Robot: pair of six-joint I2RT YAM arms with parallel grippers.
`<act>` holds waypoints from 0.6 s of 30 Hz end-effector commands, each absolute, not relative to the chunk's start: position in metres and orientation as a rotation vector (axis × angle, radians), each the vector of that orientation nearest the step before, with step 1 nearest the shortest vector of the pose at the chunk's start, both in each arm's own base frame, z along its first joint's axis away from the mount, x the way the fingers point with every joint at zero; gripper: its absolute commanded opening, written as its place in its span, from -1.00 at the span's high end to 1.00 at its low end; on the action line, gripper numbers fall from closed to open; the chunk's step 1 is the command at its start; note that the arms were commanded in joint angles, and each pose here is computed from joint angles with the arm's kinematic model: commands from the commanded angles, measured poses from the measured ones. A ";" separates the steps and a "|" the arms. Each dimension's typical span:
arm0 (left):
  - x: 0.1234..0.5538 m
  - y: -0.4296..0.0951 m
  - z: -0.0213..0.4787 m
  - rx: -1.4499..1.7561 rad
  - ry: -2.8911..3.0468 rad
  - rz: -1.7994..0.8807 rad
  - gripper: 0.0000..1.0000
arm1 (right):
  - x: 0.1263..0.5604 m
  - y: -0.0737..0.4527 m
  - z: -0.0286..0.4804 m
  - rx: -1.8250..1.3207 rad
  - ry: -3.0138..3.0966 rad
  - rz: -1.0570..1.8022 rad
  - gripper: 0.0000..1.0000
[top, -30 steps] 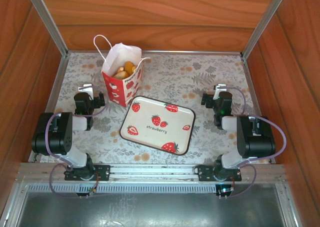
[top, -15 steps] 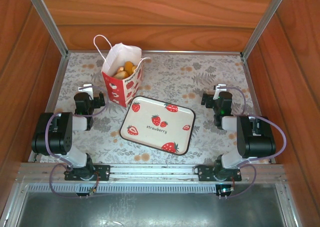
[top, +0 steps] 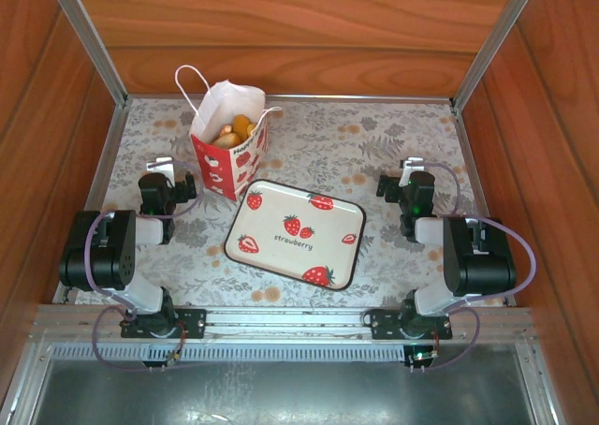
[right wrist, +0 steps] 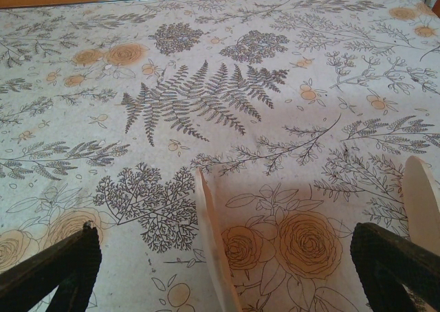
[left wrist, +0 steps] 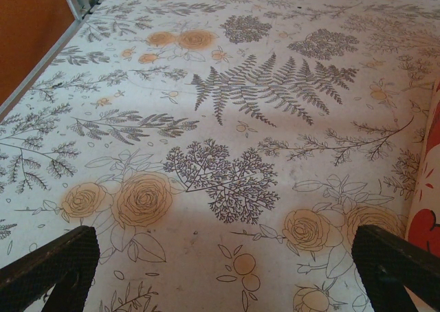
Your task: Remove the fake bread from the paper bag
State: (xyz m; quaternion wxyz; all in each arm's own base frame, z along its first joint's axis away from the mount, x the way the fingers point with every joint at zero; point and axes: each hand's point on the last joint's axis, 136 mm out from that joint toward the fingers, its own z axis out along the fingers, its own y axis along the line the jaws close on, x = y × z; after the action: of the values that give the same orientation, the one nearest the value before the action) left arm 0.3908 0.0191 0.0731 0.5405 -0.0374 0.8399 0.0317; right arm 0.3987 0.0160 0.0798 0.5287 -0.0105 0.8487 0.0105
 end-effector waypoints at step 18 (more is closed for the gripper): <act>0.379 0.035 0.132 -0.194 1.873 0.132 -1.00 | 0.395 -0.002 0.125 0.125 2.046 -0.025 -0.99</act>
State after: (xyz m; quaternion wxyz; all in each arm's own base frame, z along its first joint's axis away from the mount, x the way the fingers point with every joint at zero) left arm 0.3868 0.0279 0.1275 0.5901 -0.0586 0.8038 0.0476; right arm 0.4032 0.0106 0.1198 0.5339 0.0075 0.8455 0.0026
